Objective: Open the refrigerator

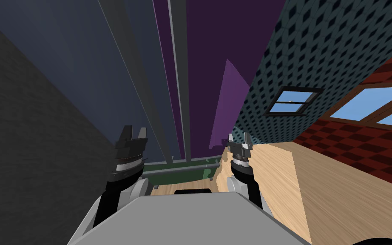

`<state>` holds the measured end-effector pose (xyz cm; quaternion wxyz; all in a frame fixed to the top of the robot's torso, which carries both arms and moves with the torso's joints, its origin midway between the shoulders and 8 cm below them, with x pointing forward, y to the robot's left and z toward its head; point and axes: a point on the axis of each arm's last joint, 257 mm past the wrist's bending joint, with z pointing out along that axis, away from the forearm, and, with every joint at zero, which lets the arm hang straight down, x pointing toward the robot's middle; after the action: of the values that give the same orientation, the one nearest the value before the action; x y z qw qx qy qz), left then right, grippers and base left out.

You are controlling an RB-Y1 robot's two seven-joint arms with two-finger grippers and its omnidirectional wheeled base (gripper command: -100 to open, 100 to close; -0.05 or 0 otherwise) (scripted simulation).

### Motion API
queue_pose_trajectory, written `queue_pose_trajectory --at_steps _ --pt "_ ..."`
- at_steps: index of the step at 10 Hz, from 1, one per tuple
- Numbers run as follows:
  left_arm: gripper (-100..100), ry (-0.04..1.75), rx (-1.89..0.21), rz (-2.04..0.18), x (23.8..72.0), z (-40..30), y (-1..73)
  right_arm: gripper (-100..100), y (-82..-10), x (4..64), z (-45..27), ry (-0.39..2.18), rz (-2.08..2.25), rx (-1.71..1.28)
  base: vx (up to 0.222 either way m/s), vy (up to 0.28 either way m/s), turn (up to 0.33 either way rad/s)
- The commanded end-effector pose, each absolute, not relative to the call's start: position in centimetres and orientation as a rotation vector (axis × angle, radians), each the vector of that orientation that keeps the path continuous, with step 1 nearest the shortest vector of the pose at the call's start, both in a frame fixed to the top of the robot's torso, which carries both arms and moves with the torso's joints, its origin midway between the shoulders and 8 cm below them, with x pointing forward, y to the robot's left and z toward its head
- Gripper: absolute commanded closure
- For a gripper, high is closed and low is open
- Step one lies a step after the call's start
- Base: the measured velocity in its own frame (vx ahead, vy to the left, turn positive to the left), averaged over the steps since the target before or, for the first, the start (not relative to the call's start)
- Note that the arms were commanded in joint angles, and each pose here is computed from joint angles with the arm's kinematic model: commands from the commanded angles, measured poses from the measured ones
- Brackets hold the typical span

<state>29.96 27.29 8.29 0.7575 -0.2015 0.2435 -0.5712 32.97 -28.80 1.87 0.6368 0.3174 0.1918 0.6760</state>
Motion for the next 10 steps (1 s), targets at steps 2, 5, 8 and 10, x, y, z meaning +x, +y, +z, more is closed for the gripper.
queue_pose_trajectory --at_steps 2,5,8,10 --pt "0 0.531 -0.439 -1.245 29.96 8.3 27.29 0 -28.8 32.97 1.88 0.438 1.544 0.725 0.0 0.0 0.0" --pt "0 0.53 -0.439 -1.245 29.95 8.3 27.29 0 -28.8 32.97 1.88 0.438 1.544 0.725 0.0 0.0 0.0" --pt "0 0.53 -0.439 -1.245 29.95 8.3 27.29 0 -28.8 32.97 1.89 0.438 1.544 0.724 0.0 0.0 0.0" --pt "-100 0.555 -0.423 -1.251 30.2 7.99 26.9 0 -28.8 32.97 1.89 0.438 1.544 0.724 0.003 -0.001 -0.005"
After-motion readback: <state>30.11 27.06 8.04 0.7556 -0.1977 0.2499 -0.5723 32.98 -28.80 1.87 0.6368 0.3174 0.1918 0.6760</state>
